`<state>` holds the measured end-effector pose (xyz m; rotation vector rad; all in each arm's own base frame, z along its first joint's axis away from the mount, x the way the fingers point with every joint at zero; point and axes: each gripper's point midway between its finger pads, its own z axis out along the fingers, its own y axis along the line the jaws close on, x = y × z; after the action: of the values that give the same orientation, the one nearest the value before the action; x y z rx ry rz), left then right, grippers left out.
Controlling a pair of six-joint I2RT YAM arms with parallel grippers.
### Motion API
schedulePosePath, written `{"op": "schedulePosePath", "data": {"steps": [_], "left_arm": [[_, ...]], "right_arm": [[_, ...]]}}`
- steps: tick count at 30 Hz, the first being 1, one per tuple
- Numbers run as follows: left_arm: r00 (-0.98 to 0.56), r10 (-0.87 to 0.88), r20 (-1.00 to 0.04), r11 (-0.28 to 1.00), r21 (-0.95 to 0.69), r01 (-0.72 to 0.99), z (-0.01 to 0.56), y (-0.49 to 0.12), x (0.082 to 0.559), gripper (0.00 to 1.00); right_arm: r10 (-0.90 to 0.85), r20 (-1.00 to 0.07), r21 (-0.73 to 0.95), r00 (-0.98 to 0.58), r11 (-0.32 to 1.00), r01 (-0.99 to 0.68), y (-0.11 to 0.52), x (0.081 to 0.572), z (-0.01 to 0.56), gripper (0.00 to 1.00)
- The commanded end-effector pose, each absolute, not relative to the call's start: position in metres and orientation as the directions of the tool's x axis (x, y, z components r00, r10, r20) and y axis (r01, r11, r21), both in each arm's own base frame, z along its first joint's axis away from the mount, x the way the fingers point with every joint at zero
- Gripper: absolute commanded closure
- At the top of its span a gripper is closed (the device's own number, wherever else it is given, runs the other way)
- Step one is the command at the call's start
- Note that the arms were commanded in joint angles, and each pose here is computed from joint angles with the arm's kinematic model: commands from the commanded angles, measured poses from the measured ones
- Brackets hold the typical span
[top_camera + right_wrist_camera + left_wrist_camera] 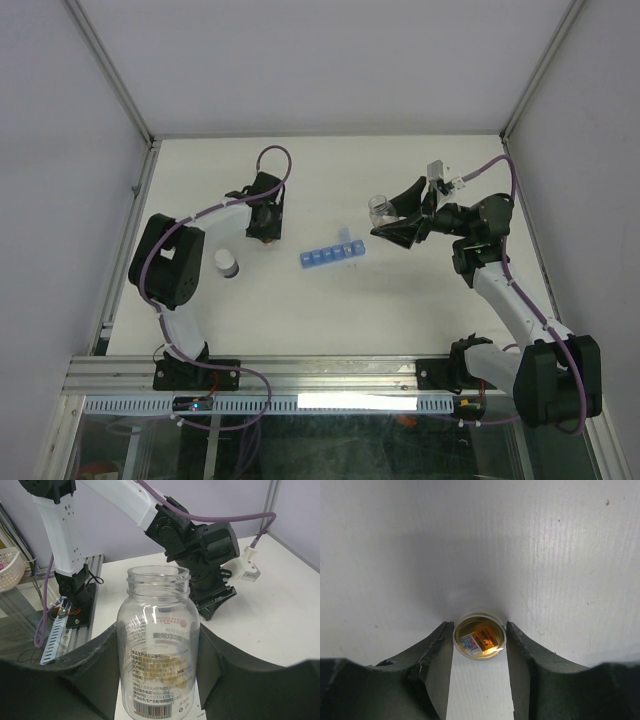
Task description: Sort the pills into containers
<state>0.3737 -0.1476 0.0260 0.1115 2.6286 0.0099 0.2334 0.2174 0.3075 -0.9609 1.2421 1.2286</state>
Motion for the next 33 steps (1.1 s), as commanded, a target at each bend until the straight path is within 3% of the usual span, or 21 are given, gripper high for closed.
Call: {"op": "schedulePosePath", "data": {"steps": [1,10,13,17,22,25,29,33], "left_arm": [[-0.843,0.024,-0.537,0.991,-0.096,0.090,0.061,-0.163,0.373,0.70],[-0.738,-0.094,-0.669,0.871,-0.414,0.264,0.143,-0.214,0.354,0.76],[-0.681,-0.156,-0.715,0.761,-0.527,0.379,0.179,-0.233,0.335,0.77],[-0.645,-0.225,-0.730,0.519,-0.650,0.555,0.220,-0.260,0.295,0.77],[-0.637,-0.304,-0.708,0.170,-0.698,0.695,0.264,-0.277,0.245,0.77],[-0.657,-0.305,-0.690,0.033,-0.697,0.717,0.275,-0.282,0.224,0.77],[-0.671,-0.286,-0.684,-0.074,-0.682,0.728,0.285,-0.289,0.211,0.77],[-0.679,-0.264,-0.685,-0.091,-0.683,0.725,0.282,-0.299,0.214,0.77]], "right_arm": [[0.149,-0.988,0.056,-0.035,0.138,-0.989,0.215,0.233,0.316,1.00],[0.134,-0.991,0.046,-0.028,0.132,-0.990,0.214,0.233,0.314,1.00],[0.107,-0.994,0.046,-0.033,0.117,-0.992,0.213,0.233,0.312,1.00],[0.052,-0.997,0.052,-0.048,0.081,-0.995,0.213,0.228,0.309,1.00],[-0.035,-0.996,-0.082,0.079,0.091,-0.992,0.207,0.222,0.307,1.00],[-0.077,-0.989,-0.131,0.123,0.103,-0.986,0.205,0.221,0.303,1.00],[-0.155,-0.977,-0.167,0.149,0.110,-0.980,0.209,0.221,0.290,1.00],[-0.248,-0.953,-0.201,0.172,0.097,-0.975,0.219,0.221,0.270,1.00]]}}
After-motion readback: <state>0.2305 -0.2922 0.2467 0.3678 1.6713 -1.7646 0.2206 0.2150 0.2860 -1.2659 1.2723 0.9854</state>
